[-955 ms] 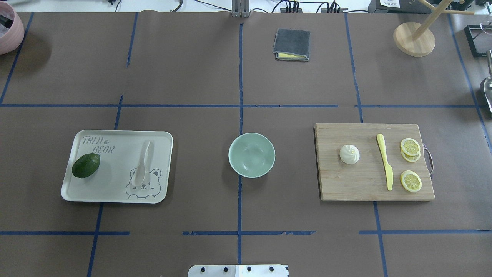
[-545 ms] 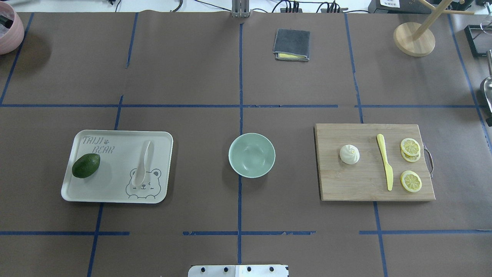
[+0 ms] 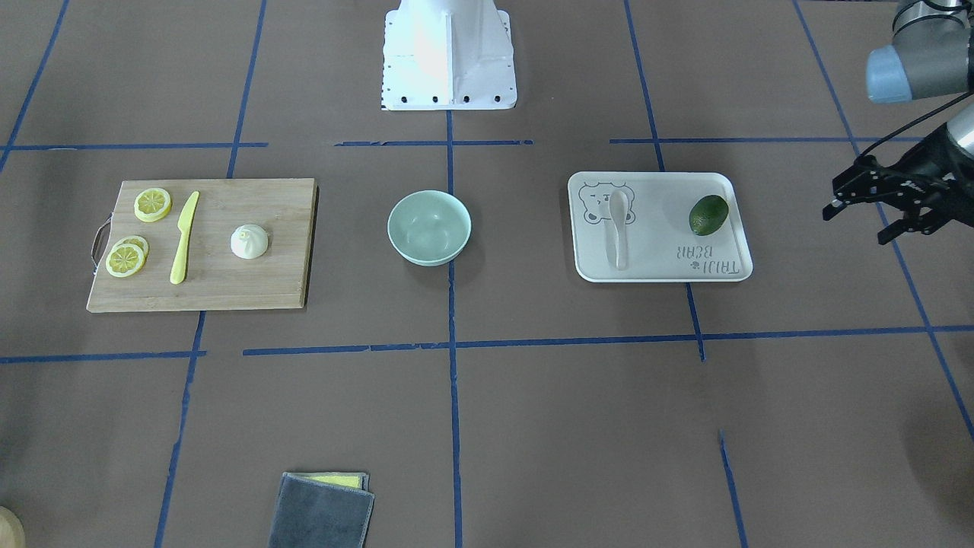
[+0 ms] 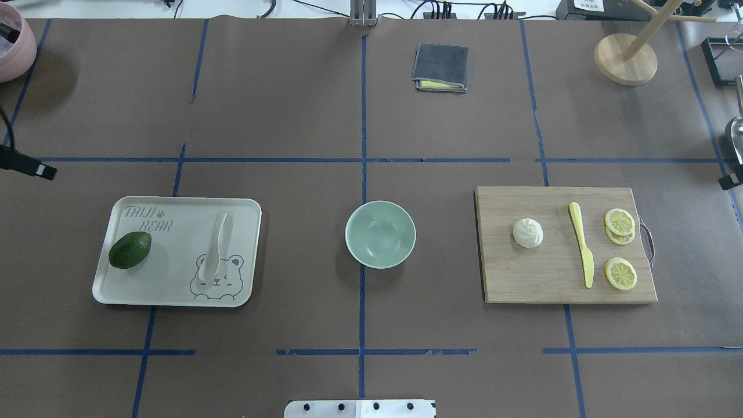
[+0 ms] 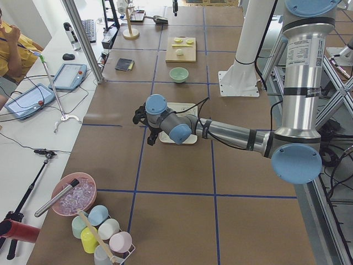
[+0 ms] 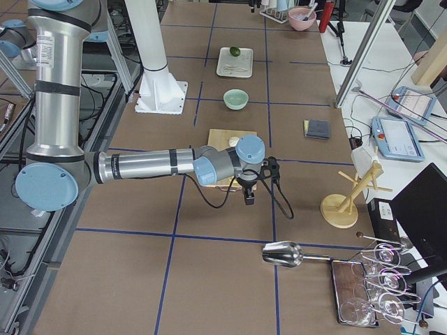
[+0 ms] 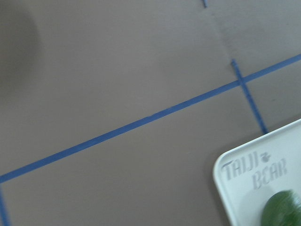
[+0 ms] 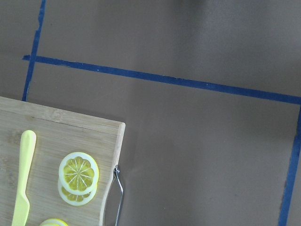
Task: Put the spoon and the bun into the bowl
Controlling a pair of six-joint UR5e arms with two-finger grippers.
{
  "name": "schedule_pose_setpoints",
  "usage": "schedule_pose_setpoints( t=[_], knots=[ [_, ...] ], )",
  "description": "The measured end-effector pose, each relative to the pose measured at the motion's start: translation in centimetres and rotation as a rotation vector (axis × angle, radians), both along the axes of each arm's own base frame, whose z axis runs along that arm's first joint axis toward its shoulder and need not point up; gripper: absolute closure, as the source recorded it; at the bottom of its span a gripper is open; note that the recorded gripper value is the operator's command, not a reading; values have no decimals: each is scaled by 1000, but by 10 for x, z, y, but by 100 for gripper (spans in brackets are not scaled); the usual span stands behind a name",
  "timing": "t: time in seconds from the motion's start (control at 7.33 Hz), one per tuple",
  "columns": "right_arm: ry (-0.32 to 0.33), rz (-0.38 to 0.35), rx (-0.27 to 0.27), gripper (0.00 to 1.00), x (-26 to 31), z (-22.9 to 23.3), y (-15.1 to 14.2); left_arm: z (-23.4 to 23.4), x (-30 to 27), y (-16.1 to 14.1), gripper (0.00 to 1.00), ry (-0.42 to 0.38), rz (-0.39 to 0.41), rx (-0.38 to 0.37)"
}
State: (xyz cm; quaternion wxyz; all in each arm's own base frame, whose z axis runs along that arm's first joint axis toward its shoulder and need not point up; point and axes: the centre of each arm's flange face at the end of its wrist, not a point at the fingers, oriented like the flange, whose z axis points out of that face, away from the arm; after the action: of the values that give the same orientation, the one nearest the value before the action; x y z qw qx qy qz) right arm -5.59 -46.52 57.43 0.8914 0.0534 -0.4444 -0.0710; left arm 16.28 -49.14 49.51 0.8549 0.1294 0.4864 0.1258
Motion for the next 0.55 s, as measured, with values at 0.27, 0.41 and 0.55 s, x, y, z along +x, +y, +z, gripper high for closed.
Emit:
schedule_pose_setpoints(
  t=[0.27, 0.41, 0.55],
  knots=[
    [-10, -9, 0, 0, -3, -2, 0, -56, 93, -2, 0, 45, -13, -101],
    [-13, -12, 2, 0, -5, -3, 0, -76, 143, 2, 0, 33, -47, -146],
    [-12, -14, 6, 0, -5, -3, 0, -85, 182, 12, 0, 14, -67, -169]
  ],
)
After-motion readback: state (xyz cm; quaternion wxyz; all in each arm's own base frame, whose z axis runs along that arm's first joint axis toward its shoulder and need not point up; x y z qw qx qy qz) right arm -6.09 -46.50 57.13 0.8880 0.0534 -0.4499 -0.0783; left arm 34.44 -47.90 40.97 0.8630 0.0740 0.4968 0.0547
